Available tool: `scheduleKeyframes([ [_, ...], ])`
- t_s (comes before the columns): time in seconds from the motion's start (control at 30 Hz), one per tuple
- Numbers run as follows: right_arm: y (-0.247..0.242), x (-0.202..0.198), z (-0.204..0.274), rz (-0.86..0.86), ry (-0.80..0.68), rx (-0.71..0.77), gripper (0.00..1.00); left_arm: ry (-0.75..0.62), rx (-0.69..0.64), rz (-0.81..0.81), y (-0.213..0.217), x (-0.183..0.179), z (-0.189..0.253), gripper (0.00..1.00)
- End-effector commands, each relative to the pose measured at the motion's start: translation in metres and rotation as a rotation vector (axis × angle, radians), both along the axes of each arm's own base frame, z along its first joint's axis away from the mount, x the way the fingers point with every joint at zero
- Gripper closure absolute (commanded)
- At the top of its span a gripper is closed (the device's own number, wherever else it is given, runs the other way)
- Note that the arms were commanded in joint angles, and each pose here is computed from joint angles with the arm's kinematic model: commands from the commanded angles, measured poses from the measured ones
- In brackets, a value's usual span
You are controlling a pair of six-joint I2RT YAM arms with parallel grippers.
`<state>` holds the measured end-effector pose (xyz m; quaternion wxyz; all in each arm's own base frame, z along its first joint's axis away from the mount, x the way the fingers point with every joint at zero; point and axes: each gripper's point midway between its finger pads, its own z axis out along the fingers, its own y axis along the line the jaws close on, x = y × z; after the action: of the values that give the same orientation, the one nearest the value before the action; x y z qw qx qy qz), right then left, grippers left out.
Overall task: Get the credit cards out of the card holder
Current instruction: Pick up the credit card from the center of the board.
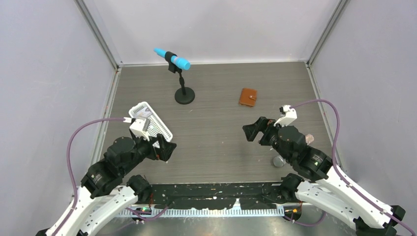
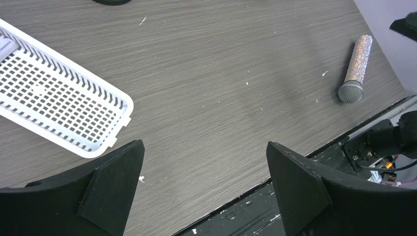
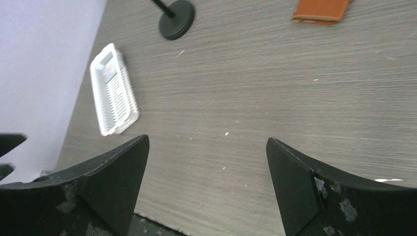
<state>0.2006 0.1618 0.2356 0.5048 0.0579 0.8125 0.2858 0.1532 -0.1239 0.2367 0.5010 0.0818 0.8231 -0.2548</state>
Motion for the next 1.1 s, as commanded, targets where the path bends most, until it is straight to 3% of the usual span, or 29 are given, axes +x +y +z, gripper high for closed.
scheduleKeyframes([
  [0.0,-0.023,0.026,0.003,-0.161,-0.093,-0.093,0.02,-0.047,0.044,-0.023,0.004,0.0,-0.006,0.0],
  [0.2,-0.027,0.065,-0.014,-0.193,-0.052,-0.237,0.0,-0.063,0.036,-0.038,0.0,0.001,-0.008,0.0],
  [0.27,-0.031,0.085,-0.026,-0.171,0.003,-0.205,0.03,-0.055,0.051,-0.042,0.0,0.001,-0.009,0.0],
  [0.53,-0.043,0.147,-0.057,-0.136,0.085,-0.096,0.32,-0.053,0.045,-0.072,-0.004,-0.002,-0.009,0.0],
  [1.07,-0.06,0.238,-0.119,-0.2,0.179,0.076,0.43,-0.04,0.065,-0.089,-0.007,-0.001,-0.013,0.0],
])
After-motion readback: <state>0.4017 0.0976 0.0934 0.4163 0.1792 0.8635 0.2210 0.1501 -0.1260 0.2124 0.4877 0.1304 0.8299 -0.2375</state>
